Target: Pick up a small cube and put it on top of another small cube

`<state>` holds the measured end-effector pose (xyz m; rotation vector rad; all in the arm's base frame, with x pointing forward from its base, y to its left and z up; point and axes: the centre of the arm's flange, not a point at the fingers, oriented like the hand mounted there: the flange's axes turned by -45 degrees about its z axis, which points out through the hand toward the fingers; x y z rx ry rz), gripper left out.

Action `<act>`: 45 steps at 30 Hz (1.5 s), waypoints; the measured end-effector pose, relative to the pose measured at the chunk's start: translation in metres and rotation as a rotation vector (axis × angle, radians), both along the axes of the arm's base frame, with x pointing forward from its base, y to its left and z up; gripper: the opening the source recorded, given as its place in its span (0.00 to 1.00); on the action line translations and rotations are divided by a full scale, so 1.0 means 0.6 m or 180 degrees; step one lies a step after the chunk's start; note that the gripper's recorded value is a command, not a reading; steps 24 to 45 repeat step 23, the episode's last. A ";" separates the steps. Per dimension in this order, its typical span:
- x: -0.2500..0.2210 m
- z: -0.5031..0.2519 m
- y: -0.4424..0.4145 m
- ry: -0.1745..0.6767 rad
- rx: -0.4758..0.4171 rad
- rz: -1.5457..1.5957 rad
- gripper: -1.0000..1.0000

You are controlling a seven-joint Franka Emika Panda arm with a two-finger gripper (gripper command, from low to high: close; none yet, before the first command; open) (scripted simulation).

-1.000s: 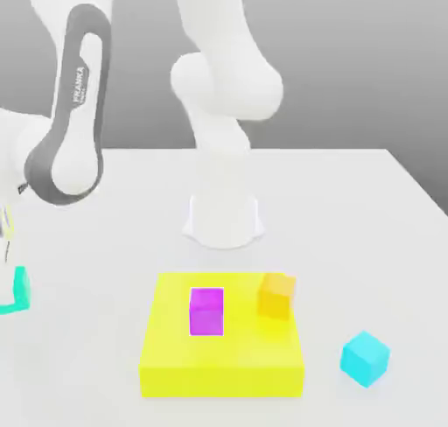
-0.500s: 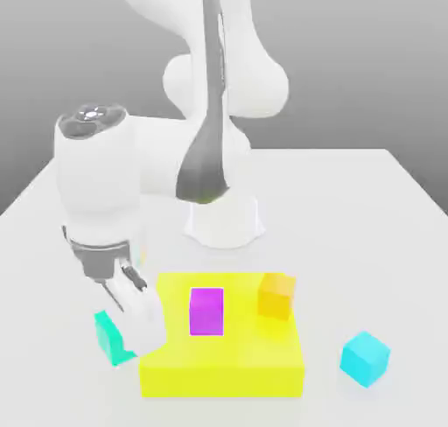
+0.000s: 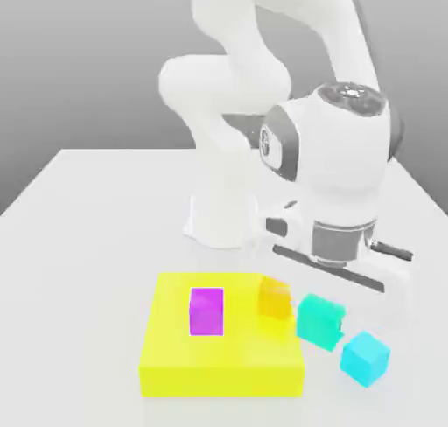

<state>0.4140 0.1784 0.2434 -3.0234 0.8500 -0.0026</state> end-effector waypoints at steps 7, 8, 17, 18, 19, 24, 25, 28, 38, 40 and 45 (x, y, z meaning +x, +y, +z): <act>-0.022 -0.058 0.052 -0.0012 0.0004 0.0093 0.00; -0.023 -0.074 0.052 -0.0010 0.0004 0.0094 0.00; -0.026 -0.100 0.052 0.0000 0.0000 0.0100 1.00; -0.024 -0.088 0.052 -0.0003 0.0000 0.0097 1.00; -0.023 -0.074 0.052 -0.0006 0.0001 0.0094 1.00; -0.024 -0.015 0.052 -0.0002 -0.0002 0.0098 1.00; -0.024 -0.015 0.052 -0.0002 -0.0002 0.0098 1.00; -0.024 -0.015 0.052 -0.0002 -0.0002 0.0098 1.00; -0.024 -0.015 0.052 -0.0002 -0.0002 0.0098 1.00; -0.024 -0.015 0.052 -0.0002 -0.0002 0.0098 1.00; -0.024 -0.015 0.052 -0.0002 -0.0002 0.0098 1.00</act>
